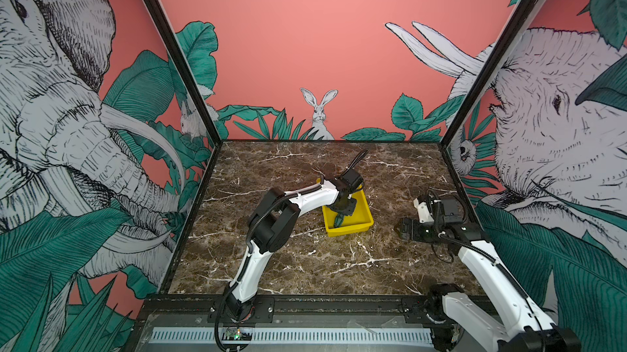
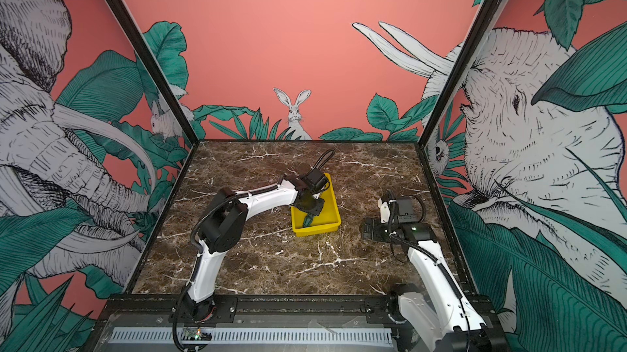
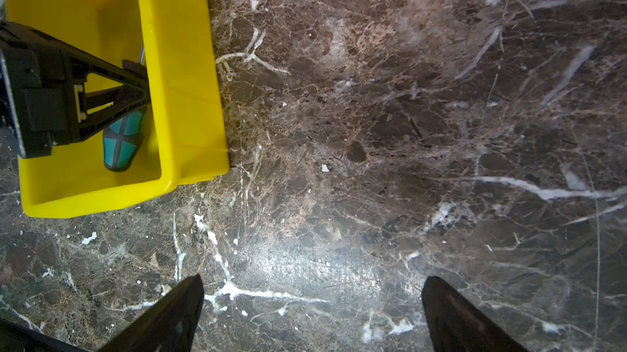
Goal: Put the screwdriver in the bin
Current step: Place the screwdriver into the bin.
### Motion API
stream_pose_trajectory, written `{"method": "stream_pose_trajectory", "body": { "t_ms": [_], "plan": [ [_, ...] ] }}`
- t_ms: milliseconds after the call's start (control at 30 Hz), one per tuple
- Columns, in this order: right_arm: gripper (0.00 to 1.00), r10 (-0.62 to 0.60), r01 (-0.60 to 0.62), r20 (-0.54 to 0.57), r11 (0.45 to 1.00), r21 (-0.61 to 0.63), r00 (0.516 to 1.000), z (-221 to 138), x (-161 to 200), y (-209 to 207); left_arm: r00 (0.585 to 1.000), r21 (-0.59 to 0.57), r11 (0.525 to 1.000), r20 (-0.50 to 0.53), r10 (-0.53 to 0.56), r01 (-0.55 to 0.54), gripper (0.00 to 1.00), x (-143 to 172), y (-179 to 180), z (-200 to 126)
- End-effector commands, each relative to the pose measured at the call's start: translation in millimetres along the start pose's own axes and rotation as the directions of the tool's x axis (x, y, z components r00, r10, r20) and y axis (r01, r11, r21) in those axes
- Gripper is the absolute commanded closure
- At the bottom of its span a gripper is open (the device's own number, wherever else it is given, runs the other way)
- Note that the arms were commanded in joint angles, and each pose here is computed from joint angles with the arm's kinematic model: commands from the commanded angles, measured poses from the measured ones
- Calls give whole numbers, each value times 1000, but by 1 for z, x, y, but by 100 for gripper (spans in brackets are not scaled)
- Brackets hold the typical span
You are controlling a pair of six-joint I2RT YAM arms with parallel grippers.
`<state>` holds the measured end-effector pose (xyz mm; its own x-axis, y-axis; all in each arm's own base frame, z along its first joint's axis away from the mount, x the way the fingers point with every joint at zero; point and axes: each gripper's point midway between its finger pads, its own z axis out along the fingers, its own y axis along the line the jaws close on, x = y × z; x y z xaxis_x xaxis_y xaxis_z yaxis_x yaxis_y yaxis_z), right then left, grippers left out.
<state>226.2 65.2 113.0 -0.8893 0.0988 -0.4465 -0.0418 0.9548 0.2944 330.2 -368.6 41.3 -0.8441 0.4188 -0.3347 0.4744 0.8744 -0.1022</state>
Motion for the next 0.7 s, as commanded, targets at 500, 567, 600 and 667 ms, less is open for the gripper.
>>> {"method": "stream_pose_trajectory", "body": {
  "t_ms": [500,567,600,667],
  "plan": [
    [0,22,-21,-19,999,38,1000,-1,2,-6,983,149,989,185,-20,-8,26,-41,-13,-84],
    [0,23,-22,-21,999,50,1000,-2,2,-8,971,185,983,238,-30,-15,20,-47,-15,-104],
    [0,23,-21,-21,998,55,1000,-2,1,-8,963,197,980,269,-31,-24,17,-50,-15,-115],
    [0,23,-22,-18,998,58,1000,-4,1,-8,950,200,979,311,-20,-45,13,-54,-14,-135]
  ]
}}
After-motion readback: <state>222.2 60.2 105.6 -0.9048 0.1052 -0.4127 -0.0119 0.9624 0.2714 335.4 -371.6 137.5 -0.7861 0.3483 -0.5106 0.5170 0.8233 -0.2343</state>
